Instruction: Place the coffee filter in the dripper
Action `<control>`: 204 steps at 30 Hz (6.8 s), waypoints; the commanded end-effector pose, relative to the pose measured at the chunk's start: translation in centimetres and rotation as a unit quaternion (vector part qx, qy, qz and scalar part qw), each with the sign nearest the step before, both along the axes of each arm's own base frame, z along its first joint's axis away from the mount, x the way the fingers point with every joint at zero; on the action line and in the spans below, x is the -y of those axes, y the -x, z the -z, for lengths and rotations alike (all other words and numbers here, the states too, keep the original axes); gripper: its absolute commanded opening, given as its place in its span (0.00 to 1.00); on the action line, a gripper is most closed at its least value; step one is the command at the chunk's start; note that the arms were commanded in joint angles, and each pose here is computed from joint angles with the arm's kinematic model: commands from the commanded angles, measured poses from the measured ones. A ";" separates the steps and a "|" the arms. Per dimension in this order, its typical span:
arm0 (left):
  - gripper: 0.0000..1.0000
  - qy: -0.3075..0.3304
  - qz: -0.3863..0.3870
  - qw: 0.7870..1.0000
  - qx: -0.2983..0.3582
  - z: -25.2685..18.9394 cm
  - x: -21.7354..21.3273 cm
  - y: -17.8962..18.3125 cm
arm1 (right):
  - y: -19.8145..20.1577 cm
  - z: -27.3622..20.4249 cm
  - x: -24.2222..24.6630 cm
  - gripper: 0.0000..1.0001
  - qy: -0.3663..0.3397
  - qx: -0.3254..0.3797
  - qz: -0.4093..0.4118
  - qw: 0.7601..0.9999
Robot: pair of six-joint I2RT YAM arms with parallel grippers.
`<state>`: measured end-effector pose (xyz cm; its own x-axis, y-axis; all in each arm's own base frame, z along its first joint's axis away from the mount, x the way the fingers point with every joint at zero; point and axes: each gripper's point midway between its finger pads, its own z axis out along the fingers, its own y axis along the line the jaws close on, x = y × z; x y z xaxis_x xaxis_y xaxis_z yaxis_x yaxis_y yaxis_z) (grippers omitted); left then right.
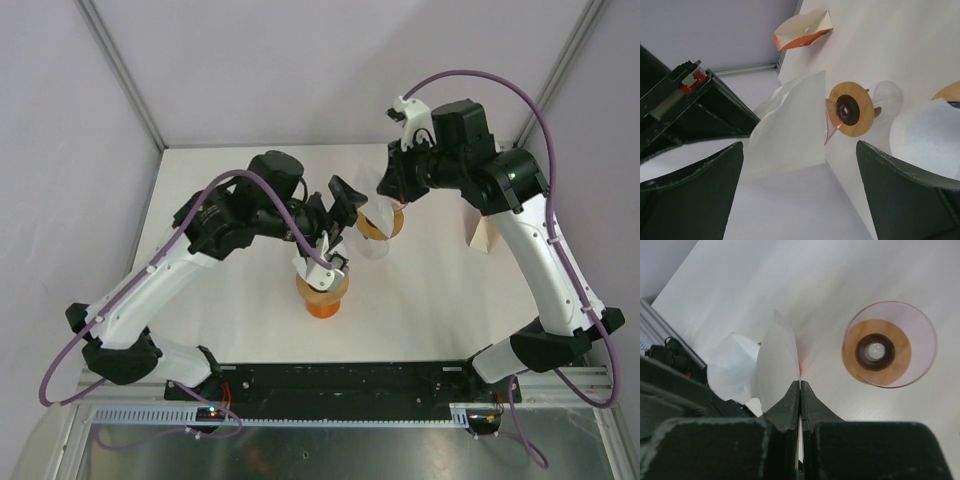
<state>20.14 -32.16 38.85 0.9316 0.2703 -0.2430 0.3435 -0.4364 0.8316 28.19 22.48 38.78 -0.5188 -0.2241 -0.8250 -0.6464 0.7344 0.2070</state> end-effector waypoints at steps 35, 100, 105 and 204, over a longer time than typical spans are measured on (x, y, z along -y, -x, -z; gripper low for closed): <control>0.13 -0.106 -0.131 0.981 0.097 2.6 -2.0 -4.8 | 4.9 -1.1 -5.0 0.00 0.015 0.061 -0.091 0.994; 0.00 -0.068 -0.096 0.993 -0.001 3.3 -0.9 0.3 | -2.1 -1.7 0.9 0.00 0.093 0.260 0.142 0.951; 0.00 -0.068 -0.113 0.991 -0.004 3.1 -0.8 0.1 | -2.5 -2.0 1.5 0.00 0.125 0.278 0.154 0.940; 0.79 0.157 -0.413 0.849 -0.291 -2.5 -6.2 -12.0 | -11.0 5.9 2.8 0.01 0.119 0.032 0.074 0.990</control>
